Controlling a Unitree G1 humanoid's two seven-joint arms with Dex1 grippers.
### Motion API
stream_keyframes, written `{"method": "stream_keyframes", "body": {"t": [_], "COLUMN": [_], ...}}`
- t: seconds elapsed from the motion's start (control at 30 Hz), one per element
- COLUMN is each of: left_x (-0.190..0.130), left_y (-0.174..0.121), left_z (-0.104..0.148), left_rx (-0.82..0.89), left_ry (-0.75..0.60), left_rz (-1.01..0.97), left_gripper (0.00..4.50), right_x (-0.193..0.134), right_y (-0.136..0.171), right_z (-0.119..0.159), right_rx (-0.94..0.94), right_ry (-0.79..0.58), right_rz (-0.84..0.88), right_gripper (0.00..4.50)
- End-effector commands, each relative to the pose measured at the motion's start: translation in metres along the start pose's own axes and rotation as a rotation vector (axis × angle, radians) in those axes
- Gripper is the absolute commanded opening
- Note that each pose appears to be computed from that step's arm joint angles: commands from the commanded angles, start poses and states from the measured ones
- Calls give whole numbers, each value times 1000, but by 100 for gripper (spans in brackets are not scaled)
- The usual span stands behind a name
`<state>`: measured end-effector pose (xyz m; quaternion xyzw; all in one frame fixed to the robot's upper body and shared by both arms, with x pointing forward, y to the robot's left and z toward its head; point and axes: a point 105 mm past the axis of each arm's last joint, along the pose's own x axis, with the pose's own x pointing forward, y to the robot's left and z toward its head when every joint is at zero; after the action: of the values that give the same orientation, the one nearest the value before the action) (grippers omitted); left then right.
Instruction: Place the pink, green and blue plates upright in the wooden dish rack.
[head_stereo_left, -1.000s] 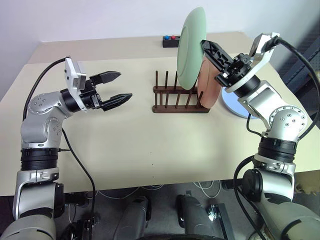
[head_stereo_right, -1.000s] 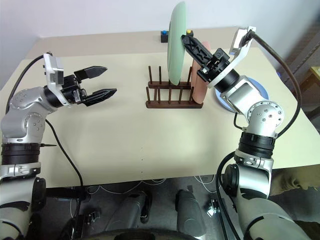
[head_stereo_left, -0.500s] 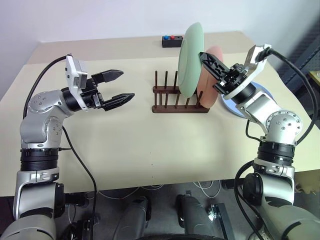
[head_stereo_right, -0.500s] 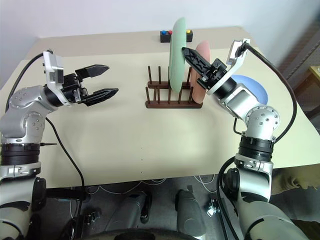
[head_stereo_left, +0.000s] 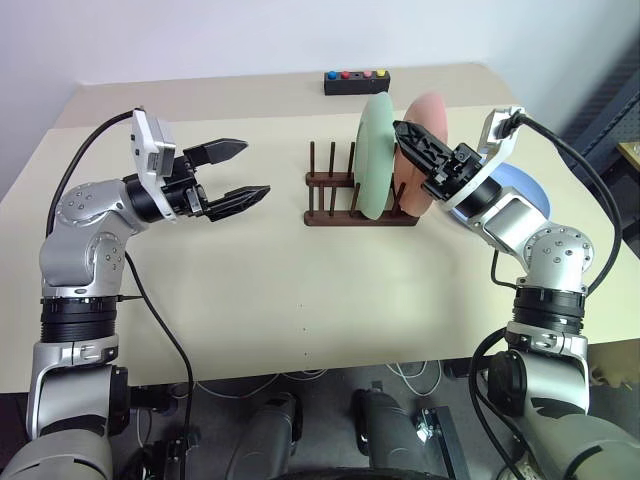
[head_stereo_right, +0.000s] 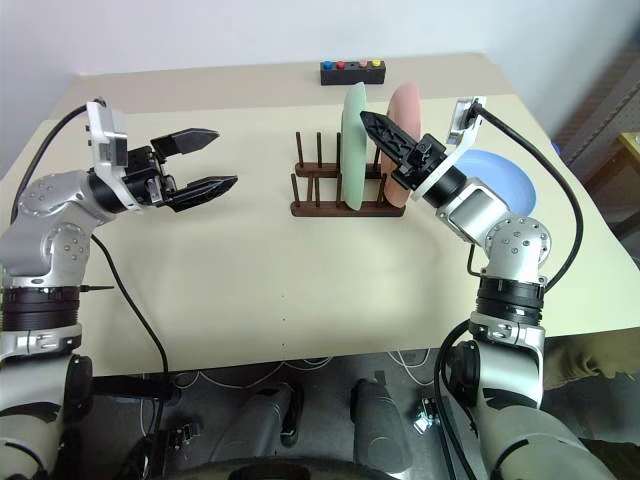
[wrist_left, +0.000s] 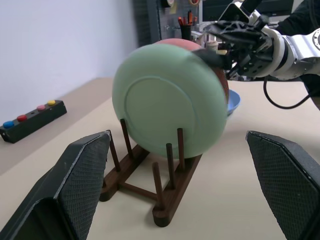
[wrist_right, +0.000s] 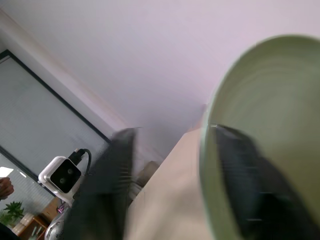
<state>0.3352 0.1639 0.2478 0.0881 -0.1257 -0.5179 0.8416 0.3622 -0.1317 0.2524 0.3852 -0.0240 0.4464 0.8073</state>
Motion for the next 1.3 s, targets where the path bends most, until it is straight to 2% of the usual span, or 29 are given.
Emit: {"method": "stream_keyframes", "body": {"t": [0.03,0.07,0.53,0.73,0.83,0.97,1.07,1.17,1.3], "left_x": [1,0,4,5,9,18,29,42,54], "left_y": [-1,-1,-4,-5,-9,-21,-36,-53,-69], "left_z": [14,13,16,16,9,-2,-13,-19,-25], "left_rx": [40,36,32,32,23,59,71,98,40], "left_ry": [-31,-29,-42,-43,-33,1,29,42,56], "left_rz": [-7,-4,-23,-31,-45,-85,-121,-134,-158], "left_gripper": [450,450,450,450,450,450,450,450,450], "right_x": [6,7,6,-8,-23,-51,-83,-112,-133], "right_y": [14,15,44,63,73,71,75,61,32], "right_z": [12,13,18,42,47,50,48,34,45], "right_rx": [-35,-40,-139,-224,-281,-370,-391,-493,-653], "right_ry": [-32,-33,-12,-73,-96,-68,16,158,182], "right_rz": [47,52,126,153,184,153,133,-11,-224], "right_gripper": [432,448,448,448,448,448,448,448,448]}}
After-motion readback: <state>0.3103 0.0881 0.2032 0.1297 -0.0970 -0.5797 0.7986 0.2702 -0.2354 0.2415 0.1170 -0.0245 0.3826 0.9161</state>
